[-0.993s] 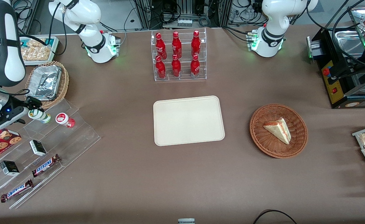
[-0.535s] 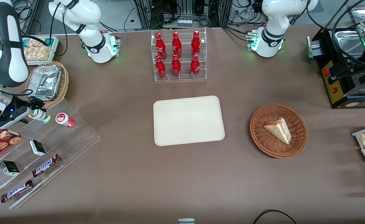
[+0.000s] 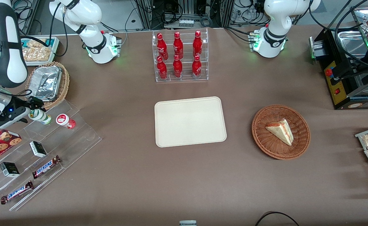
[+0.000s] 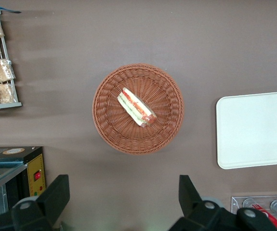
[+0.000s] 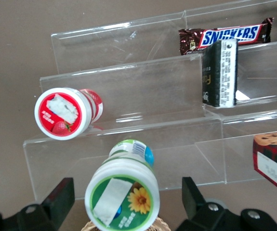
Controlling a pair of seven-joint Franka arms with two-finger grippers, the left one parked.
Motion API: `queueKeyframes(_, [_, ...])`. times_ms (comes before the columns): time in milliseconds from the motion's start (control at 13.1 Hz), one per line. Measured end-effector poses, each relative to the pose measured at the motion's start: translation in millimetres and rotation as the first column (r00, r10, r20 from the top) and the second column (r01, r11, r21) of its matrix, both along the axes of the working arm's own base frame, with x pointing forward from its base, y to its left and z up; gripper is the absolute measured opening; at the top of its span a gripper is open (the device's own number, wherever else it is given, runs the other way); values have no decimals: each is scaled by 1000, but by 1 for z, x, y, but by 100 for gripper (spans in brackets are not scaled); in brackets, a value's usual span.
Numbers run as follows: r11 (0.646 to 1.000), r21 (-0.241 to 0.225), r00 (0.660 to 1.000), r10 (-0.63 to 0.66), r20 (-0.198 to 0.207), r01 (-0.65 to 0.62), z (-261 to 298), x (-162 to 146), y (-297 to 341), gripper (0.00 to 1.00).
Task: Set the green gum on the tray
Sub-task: 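Close the right gripper around the green-labelled gum bottle, then lift the gum bottle and carry it over the cream tray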
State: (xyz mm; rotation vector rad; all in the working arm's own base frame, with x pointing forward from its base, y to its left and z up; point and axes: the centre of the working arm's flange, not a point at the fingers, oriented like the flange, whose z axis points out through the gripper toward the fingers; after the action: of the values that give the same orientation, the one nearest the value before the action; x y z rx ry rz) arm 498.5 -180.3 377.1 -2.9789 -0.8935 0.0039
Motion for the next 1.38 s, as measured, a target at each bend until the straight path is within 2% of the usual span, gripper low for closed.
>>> queueKeyframes(153, [1000, 1, 1000, 0, -2, 0, -1, -1, 0, 99])
queueKeyframes(229, [1000, 1, 1000, 0, -3, 0, -1, -1, 0, 95])
queueKeyframes(458, [1000, 1, 1000, 2, -1, -2, -1, -1, 1, 63])
queueKeyframes(535, [1000, 0, 1000, 2, -1, -2, -1, 0, 1, 59])
queueKeyframes(917, [1000, -5, 999, 27, 20, -27, 27, 11, 11, 59])
queueKeyframes(1375, [1000, 15, 999, 25, -36, -25, 122, 34, 71, 59])
